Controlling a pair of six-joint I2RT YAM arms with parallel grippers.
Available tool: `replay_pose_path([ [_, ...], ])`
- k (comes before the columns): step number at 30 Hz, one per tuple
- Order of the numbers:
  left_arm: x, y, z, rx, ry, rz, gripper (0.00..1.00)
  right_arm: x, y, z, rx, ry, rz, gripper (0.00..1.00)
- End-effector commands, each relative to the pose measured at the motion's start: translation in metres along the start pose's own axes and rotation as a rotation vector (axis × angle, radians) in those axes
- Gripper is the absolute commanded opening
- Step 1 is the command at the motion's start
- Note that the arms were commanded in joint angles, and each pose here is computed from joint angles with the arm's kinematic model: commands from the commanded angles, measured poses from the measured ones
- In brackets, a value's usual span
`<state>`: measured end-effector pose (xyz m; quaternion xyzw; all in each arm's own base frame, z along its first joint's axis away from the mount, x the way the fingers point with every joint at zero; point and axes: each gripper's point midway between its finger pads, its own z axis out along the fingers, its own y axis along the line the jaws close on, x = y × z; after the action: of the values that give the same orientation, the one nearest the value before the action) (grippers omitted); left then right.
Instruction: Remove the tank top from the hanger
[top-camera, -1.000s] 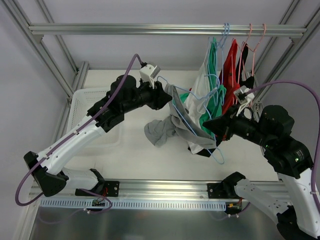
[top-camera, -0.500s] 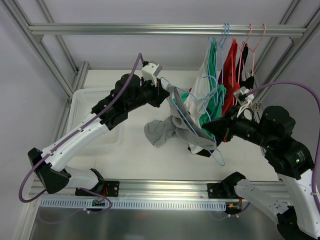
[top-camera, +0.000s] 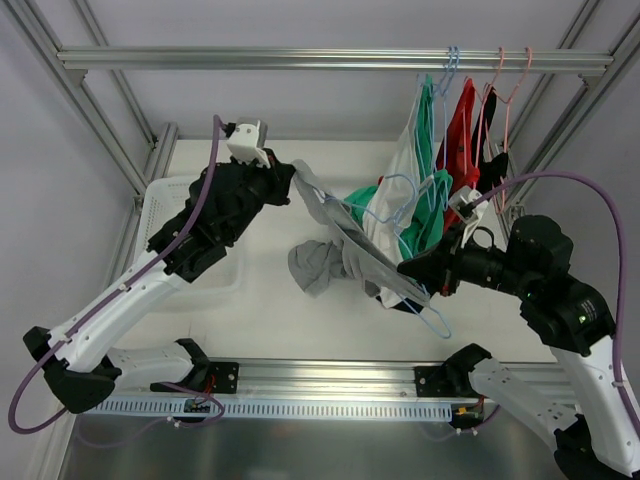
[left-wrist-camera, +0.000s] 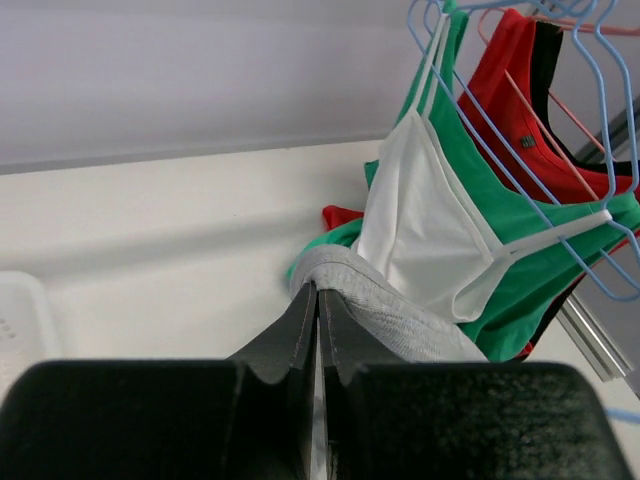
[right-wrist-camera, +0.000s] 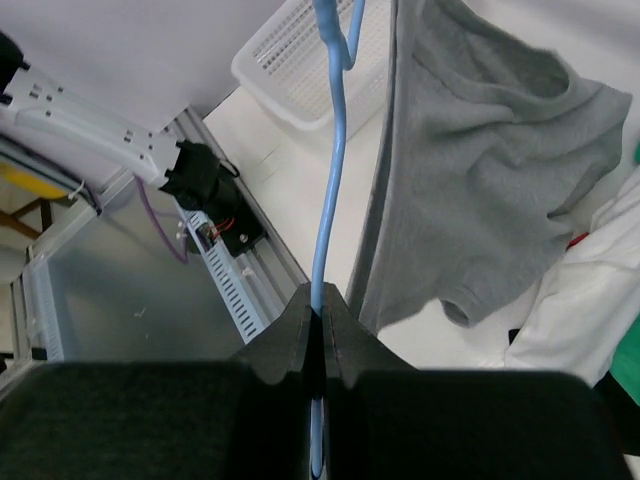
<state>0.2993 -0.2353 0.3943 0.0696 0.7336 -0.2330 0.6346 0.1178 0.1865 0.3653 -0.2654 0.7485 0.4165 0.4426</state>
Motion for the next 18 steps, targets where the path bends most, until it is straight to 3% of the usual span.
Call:
replay_pose_path([
  [1, -0.026, 0.020, -0.010, -0.117, -0.115, -0.053, 0.00, 0.008, 0.035, -0.018, -0.180, -0.011, -0.112, 0.00],
  [10, -0.009, 0.031, -0.047, -0.077, -0.108, -0.080, 0.00, 0.002, 0.067, -0.036, -0.352, -0.122, -0.243, 0.00],
  [14, 0.011, 0.003, -0.061, 0.121, -0.036, -0.080, 0.00, -0.014, 0.072, -0.028, -0.401, -0.202, -0.258, 0.00],
  [15, 0.015, -0.019, -0.072, 0.259, -0.016, -0.085, 0.00, -0.028, 0.073, -0.026, -0.397, -0.261, -0.280, 0.00],
  [17, 0.046, -0.031, -0.075, 0.356, 0.053, -0.090, 0.00, -0.042, 0.059, -0.012, -0.338, -0.326, -0.203, 0.00],
  [18, 0.054, -0.041, -0.085, 0.434, 0.070, -0.101, 0.00, -0.062, 0.062, -0.014, -0.345, -0.418, -0.231, 0.00],
])
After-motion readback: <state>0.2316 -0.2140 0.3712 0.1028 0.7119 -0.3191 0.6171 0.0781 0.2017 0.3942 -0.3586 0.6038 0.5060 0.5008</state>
